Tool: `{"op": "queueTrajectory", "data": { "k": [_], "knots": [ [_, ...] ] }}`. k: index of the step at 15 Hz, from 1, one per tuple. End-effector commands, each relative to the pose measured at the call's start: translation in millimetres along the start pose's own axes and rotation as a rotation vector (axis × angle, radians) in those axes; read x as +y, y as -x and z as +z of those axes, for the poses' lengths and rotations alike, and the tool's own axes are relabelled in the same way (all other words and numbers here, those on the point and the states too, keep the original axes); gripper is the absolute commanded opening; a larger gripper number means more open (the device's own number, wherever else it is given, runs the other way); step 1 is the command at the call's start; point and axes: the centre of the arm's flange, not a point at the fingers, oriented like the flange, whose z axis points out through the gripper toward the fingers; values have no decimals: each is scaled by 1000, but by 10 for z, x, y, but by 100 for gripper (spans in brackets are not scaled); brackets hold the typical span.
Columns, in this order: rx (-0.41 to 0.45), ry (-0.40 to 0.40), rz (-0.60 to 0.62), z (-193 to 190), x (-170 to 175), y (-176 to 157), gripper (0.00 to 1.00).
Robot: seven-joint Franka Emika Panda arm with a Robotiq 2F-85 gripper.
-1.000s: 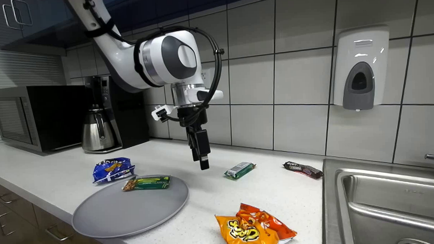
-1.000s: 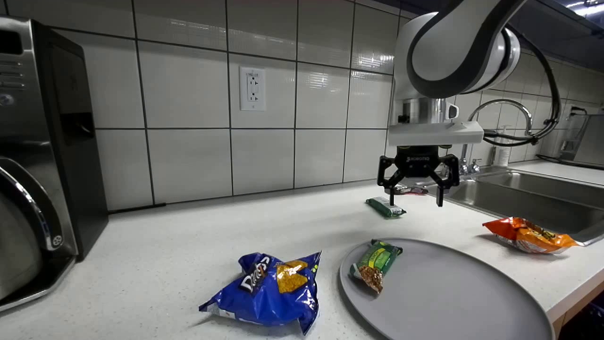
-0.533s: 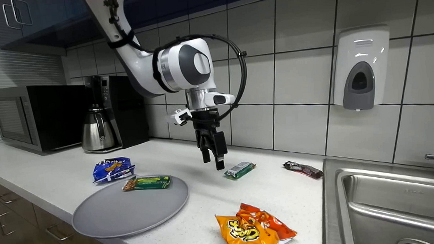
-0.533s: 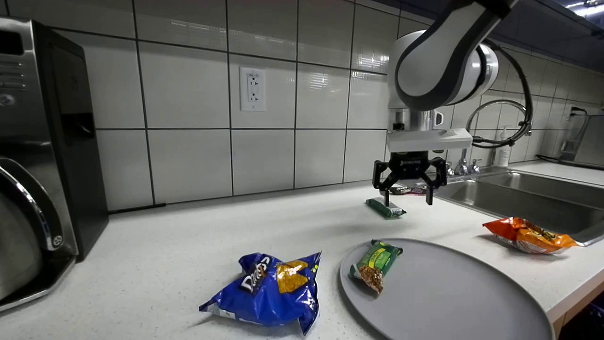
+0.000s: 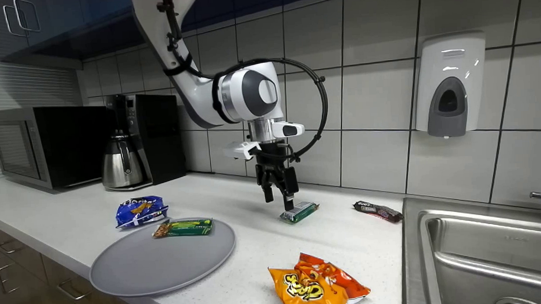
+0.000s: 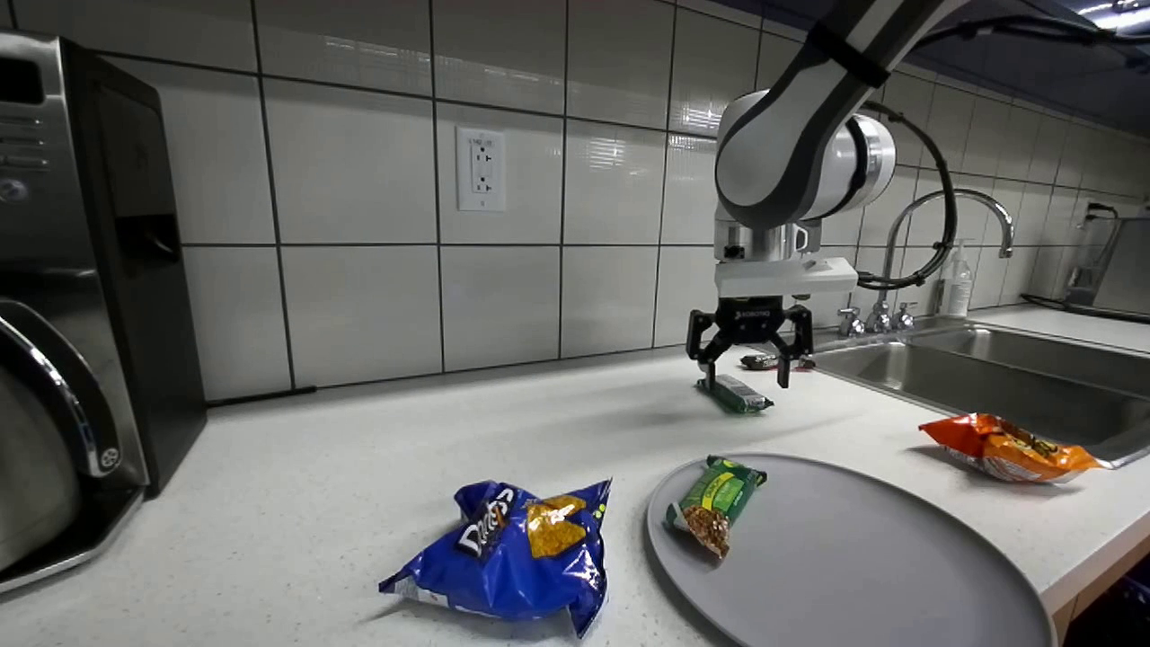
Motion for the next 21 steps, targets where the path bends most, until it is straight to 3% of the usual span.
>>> {"op": "queueTrajectory", "data": {
  "k": [1, 8, 14, 21],
  "knots": [
    [-18, -54, -37, 65, 60, -293, 100],
    [-37, -111, -100, 109, 256, -577, 100],
    [-72, -105, -207, 200, 214, -667, 100],
    [-89, -98, -246, 296, 213, -785, 100]
  ]
}}
